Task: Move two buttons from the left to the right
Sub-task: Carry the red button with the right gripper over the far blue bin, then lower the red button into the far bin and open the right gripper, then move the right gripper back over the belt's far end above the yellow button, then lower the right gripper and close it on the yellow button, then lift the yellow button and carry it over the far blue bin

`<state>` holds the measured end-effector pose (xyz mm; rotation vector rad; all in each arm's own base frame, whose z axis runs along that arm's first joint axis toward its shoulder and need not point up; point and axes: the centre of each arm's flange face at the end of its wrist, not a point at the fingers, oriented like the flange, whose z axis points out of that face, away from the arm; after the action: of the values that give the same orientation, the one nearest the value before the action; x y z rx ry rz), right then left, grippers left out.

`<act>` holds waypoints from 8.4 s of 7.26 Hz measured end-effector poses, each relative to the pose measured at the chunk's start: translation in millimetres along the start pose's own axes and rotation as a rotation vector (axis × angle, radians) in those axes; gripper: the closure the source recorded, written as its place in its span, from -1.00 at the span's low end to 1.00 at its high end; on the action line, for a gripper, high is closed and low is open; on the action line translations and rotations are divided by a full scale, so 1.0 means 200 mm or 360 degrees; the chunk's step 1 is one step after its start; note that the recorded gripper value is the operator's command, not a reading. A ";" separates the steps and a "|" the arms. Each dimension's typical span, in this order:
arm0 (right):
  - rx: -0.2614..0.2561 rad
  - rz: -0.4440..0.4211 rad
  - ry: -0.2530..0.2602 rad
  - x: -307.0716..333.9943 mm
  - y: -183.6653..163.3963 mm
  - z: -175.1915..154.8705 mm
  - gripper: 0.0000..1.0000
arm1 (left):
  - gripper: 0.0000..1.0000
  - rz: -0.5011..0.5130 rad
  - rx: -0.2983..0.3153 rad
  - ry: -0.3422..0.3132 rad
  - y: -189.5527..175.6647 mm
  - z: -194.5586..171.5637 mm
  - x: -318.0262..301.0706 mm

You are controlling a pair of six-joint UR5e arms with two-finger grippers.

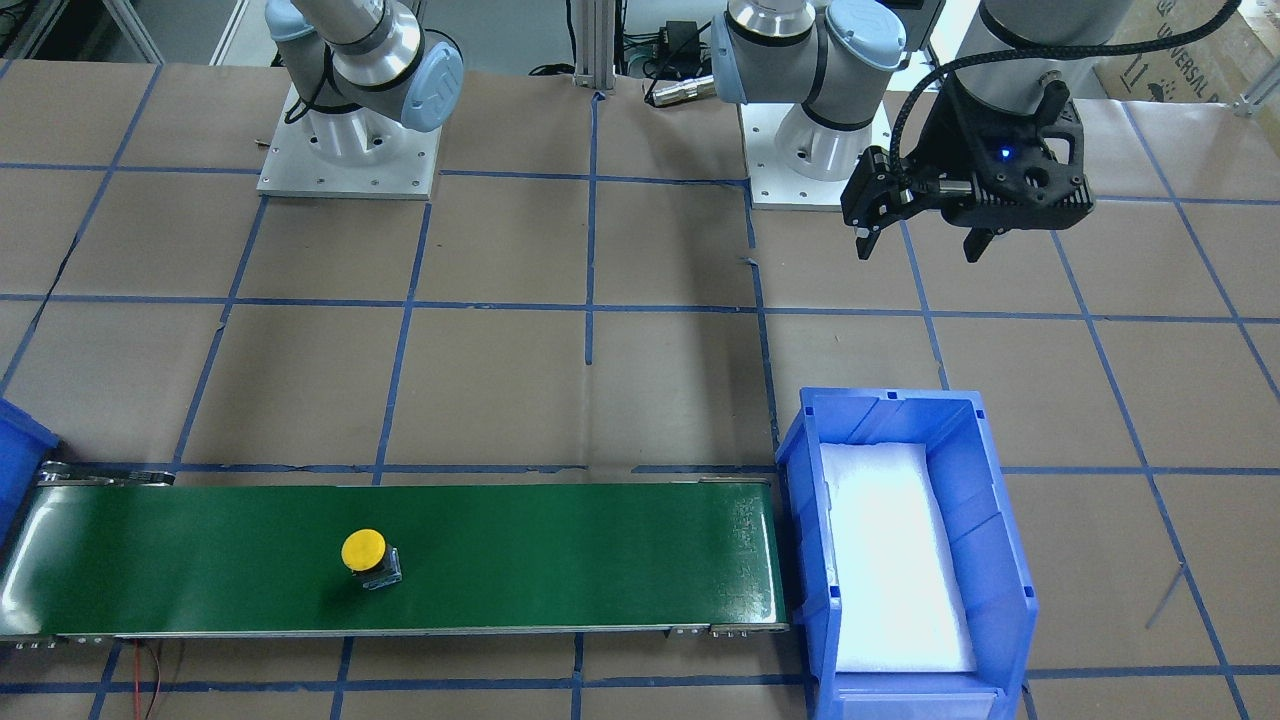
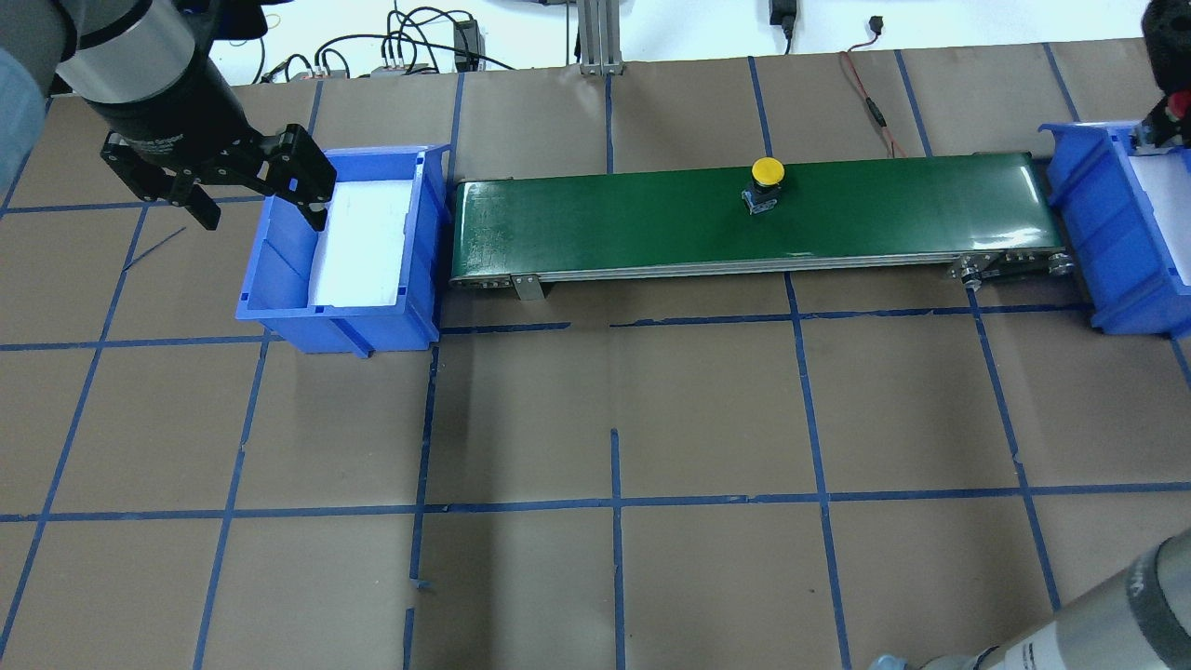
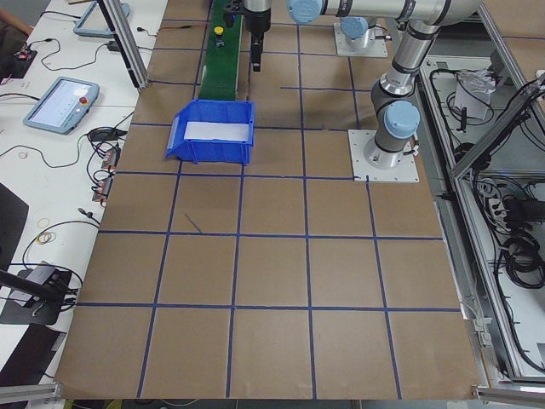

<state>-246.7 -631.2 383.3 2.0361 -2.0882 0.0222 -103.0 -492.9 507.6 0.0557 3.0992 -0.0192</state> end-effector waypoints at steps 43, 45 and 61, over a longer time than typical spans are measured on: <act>0.0274 -0.0272 -0.0137 0.20 -1.31 0.48 -0.73 | -1.00 0.0007 0.0004 0.0005 0.01 -0.04 0.01; 0.0272 -0.0279 -0.0137 0.20 -1.31 0.49 -0.51 | -1.00 0.0007 0.0004 0.0005 0.01 -0.04 0.01; 0.0255 0.0217 0.0095 -0.13 0.40 0.52 0.86 | -1.00 0.0007 0.0006 0.0006 0.02 -0.05 0.01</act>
<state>-341.8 -620.1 290.0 1.9476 -2.2487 0.2782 -105.0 -489.1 516.9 0.0628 3.1028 -0.0246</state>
